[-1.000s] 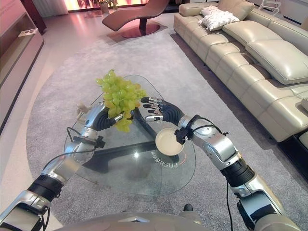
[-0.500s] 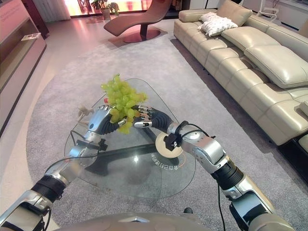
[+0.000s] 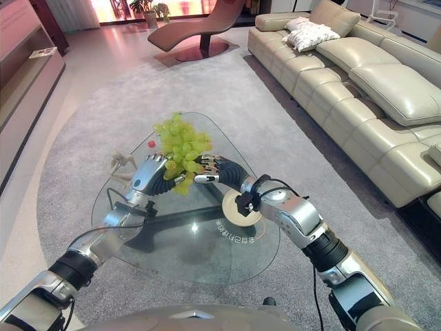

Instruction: Pick up fruits into the plate

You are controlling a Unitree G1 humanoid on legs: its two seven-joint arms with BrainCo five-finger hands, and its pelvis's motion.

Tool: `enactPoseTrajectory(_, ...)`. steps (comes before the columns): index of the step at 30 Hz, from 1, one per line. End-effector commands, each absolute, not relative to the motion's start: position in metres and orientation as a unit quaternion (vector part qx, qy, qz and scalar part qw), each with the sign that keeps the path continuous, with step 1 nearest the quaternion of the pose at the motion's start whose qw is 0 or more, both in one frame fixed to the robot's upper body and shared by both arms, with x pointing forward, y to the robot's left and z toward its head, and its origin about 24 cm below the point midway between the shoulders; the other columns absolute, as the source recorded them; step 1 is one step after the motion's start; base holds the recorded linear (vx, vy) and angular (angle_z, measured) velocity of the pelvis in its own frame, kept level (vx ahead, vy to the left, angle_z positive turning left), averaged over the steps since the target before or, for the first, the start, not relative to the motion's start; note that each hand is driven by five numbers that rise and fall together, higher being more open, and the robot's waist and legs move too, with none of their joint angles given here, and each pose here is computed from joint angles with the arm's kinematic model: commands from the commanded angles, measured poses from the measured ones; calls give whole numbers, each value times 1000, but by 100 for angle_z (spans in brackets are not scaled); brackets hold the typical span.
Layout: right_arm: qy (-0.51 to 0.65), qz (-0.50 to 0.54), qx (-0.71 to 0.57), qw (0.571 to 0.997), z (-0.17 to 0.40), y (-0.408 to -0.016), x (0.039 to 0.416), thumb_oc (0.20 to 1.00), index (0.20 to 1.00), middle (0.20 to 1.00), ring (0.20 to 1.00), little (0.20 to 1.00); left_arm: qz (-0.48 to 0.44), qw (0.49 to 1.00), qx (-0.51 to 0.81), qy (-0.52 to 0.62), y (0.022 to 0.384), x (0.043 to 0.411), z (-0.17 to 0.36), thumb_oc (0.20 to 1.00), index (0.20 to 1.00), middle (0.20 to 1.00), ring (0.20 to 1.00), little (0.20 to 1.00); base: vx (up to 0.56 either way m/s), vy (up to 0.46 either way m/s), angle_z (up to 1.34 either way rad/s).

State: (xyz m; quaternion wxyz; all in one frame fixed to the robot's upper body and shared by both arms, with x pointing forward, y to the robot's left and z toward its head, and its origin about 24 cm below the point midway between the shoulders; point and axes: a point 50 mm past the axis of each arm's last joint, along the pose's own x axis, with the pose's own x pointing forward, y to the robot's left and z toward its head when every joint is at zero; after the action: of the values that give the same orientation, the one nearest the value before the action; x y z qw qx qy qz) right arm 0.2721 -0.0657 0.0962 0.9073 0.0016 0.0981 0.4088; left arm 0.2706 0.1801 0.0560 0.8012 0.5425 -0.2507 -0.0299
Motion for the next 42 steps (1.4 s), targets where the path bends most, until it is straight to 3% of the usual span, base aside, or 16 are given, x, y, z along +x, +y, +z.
enactPoseTrajectory(1,-13,427,19,904,143,-60,280,1000,1000,1000,1000,1000,42,787,515,-335,182,295,103,200,200,200,200,200,0,0,0)
enactPoseTrajectory(15,-11,362,-5,932,139,-119,287,1000,1000,1000,1000,1000,101,783,512,-338,220,280,111,200,200,200,200,200,0,0,0)
enactPoseTrajectory(21,-3,360,0,933,137,-127,288,1000,1000,1000,1000,1000,97,778,506,-360,219,277,118,200,200,200,200,200,0,0,0)
enactPoseTrajectory(42,35,448,-10,893,144,-63,294,1000,1000,1000,1000,1000,-93,725,534,-426,153,282,117,200,200,200,200,200,0,0,0)
